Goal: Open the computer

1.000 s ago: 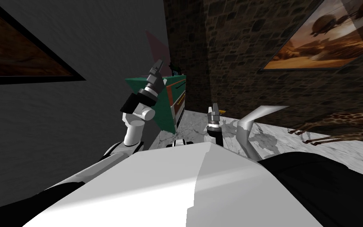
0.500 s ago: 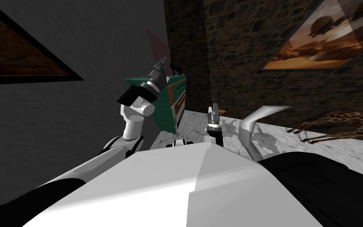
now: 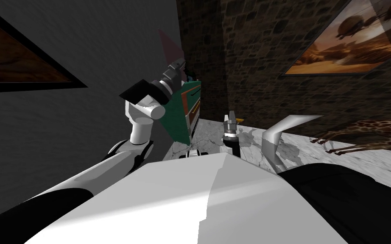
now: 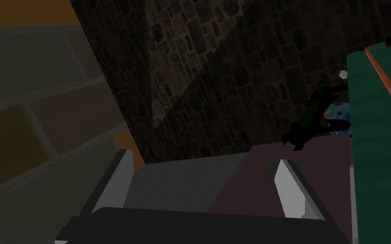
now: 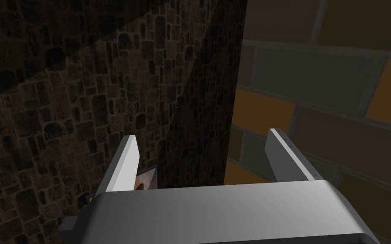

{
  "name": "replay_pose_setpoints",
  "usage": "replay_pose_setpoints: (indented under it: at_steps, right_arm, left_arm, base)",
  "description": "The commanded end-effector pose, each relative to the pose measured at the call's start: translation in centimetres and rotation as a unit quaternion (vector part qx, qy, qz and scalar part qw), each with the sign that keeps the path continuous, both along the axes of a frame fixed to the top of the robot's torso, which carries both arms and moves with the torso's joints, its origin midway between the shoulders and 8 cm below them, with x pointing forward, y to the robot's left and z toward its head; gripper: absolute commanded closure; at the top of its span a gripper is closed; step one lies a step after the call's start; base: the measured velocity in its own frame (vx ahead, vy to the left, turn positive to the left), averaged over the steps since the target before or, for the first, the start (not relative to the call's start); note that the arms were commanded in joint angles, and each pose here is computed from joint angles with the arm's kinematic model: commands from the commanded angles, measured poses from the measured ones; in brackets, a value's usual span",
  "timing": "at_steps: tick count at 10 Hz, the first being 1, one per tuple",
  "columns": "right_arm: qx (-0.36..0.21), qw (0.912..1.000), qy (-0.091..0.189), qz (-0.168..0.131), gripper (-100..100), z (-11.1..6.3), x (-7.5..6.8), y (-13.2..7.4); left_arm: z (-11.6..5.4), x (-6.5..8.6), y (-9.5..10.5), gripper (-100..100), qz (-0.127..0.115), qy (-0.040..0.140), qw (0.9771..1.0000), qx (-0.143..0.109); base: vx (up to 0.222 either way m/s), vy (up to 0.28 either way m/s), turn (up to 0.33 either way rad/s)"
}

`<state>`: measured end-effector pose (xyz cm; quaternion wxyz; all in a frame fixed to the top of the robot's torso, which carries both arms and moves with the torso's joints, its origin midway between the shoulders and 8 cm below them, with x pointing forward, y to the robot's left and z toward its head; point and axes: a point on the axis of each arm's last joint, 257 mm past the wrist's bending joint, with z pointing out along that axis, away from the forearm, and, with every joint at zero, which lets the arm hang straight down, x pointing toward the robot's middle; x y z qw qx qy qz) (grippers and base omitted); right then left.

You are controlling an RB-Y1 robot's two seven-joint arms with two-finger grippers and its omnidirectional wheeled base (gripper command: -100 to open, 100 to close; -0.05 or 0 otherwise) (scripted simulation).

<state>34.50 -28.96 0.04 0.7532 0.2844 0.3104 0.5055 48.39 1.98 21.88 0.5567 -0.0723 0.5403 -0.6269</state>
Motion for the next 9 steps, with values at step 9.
replay_pose_setpoints:
  at_steps: [9]
  right_arm:
    - [0.0,1.0,0.0,0.0,0,0.0,0.0,0.0]
  left_arm:
    - [1.7,2.3,-0.9,-100,0.041,0.049,0.9921,0.108]
  base:
    - [0.076,0.024,0.021]
